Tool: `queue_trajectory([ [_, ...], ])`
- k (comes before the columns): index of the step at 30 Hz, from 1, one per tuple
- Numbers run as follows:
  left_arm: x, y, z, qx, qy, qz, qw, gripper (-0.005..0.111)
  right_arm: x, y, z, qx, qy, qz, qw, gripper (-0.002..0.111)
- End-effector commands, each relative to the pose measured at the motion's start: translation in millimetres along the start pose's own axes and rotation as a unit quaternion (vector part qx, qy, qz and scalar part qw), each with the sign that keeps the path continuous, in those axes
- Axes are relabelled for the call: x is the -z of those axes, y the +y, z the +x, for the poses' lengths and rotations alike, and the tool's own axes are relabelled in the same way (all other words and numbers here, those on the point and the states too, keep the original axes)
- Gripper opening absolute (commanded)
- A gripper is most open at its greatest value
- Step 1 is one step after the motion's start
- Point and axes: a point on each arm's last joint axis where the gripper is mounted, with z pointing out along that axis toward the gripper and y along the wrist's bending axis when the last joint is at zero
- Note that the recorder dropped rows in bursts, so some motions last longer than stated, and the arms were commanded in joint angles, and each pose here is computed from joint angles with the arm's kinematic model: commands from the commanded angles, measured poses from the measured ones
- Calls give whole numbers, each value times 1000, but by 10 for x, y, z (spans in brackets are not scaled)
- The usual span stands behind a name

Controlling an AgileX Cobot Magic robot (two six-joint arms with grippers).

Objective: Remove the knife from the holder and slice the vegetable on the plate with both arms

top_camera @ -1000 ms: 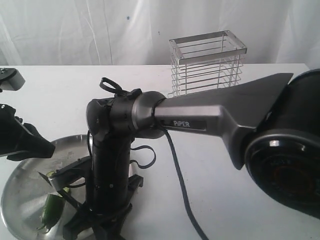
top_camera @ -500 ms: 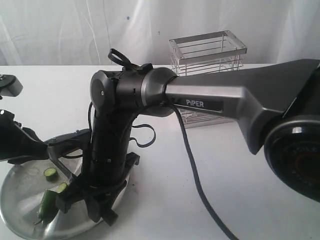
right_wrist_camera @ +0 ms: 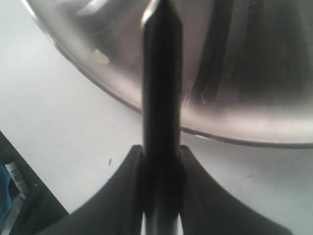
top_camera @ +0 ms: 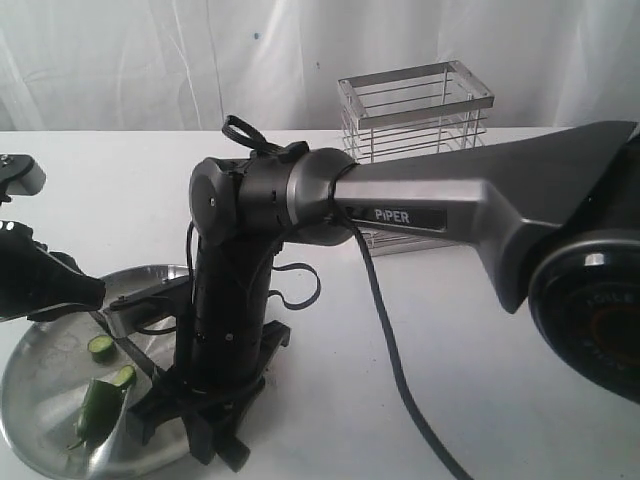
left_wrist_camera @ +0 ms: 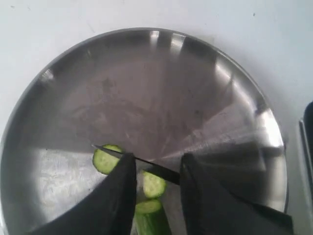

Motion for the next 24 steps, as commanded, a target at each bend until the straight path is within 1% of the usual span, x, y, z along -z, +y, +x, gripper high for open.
queue_trajectory([
  [1, -2, -24, -26, 22, -12, 7, 1000, 37, 6, 1, 18, 5, -1, -10, 1000, 0],
  [4, -28, -17, -29, 29, -12, 8, 999, 37, 6, 7, 17, 10, -2, -13, 1000, 0],
  [6, -66, -15, -10, 30, 1, 12, 999, 37, -1, 17, 18, 16, 0, -9, 1000, 0],
  [8, -105, -11, 10, 26, 14, 16, 999, 37, -25, 39, 26, 30, 9, 10, 999, 0],
  [11, -123, -10, 17, 26, 18, 18, 999, 37, -71, 76, 45, 64, 28, 59, 996, 0],
  [16, -122, -10, 16, 25, 18, 18, 999, 37, -105, 122, 54, 91, 41, 88, 991, 0],
  [20, -118, -44, 58, 25, 41, 36, 998, 36, -106, 102, 59, 100, 48, 112, 988, 0],
  [22, -116, -57, 72, 25, 49, 43, 998, 31, -105, 101, 60, 100, 48, 113, 987, 0],
  [24, -113, -62, 88, 20, 57, 46, 997, 17, -105, 101, 60, 100, 48, 113, 987, 0],
])
